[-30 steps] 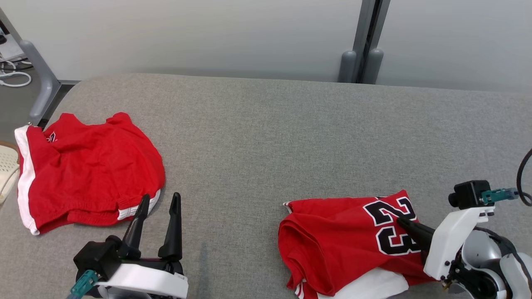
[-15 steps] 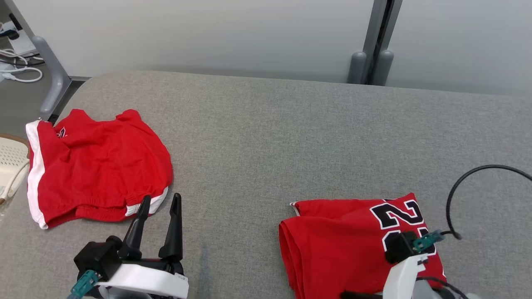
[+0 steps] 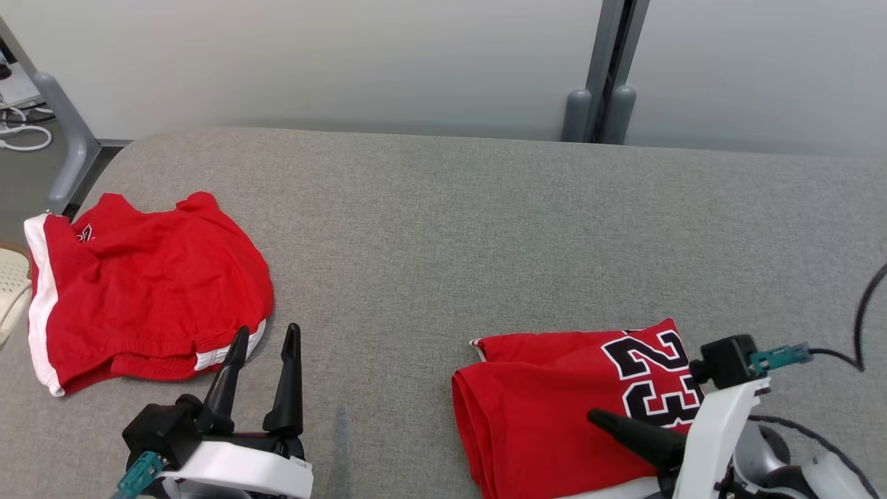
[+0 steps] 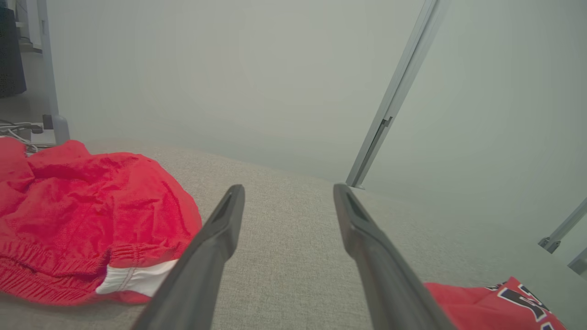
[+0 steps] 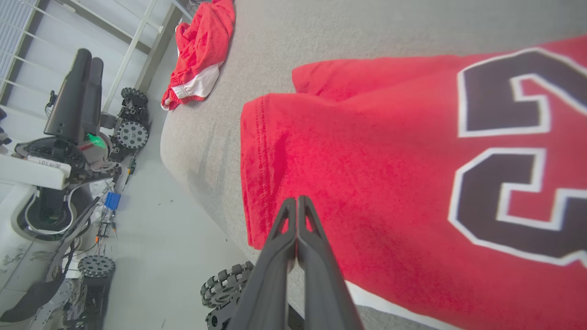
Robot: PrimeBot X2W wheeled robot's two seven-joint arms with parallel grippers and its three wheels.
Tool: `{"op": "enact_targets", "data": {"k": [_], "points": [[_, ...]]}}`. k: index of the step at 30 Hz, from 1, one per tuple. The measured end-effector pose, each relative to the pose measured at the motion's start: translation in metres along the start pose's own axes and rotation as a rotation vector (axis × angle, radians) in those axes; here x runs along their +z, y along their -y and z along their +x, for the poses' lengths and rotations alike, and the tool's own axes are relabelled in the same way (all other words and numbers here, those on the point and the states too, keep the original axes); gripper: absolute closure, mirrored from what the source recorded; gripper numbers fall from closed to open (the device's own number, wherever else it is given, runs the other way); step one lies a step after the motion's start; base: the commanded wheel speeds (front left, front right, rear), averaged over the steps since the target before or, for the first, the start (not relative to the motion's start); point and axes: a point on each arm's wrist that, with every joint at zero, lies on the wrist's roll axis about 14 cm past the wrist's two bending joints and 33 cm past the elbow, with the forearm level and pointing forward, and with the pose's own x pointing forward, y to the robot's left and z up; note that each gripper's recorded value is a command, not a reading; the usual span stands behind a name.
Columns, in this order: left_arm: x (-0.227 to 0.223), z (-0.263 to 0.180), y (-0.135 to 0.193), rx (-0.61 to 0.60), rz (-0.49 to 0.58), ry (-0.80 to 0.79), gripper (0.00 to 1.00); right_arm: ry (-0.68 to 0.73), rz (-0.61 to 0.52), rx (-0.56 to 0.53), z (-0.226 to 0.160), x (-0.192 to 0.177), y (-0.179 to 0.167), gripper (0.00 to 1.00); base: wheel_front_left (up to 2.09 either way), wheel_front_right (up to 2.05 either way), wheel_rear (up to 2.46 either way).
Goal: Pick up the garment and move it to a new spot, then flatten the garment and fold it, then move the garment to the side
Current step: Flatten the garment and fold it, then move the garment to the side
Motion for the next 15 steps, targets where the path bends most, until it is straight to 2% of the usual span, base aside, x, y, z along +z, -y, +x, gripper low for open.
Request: {"op": "enact_targets", "data": {"k": [3, 4, 5, 6, 9, 15], "points": [[-0.001, 0.002, 0.003, -0.009, 0.0, -0.002, 0.0, 0.091, -0.013, -0.035, -0.01, 0.023, 0.011, 1.0, 0.0, 0.0, 0.0], [-0.001, 0.002, 0.004, -0.012, 0.0, -0.003, 0.0, 0.118, -0.022, -0.055, -0.014, 0.03, 0.017, 0.69, 0.0, 0.0, 0.0], [-0.001, 0.003, 0.004, -0.014, 0.0, -0.003, 0.0, 0.144, -0.029, -0.073, -0.017, 0.036, 0.022, 0.53, 0.0, 0.0, 0.0], [-0.002, 0.004, 0.005, -0.015, -0.001, -0.004, 0.0, 0.172, -0.037, -0.094, -0.02, 0.043, 0.029, 0.0, 0.0, 0.0, 0.0], [-0.003, 0.006, 0.005, -0.017, -0.001, -0.009, 0.0, 0.218, -0.051, -0.16, -0.027, 0.055, 0.047, 0.0, 0.0, 0.0, 0.0], [-0.006, 0.007, 0.007, -0.023, -0.002, -0.015, 0.0, 0.22, -0.077, -0.279, -0.037, 0.058, 0.078, 0.0, 0.0, 0.0, 0.0]]}}
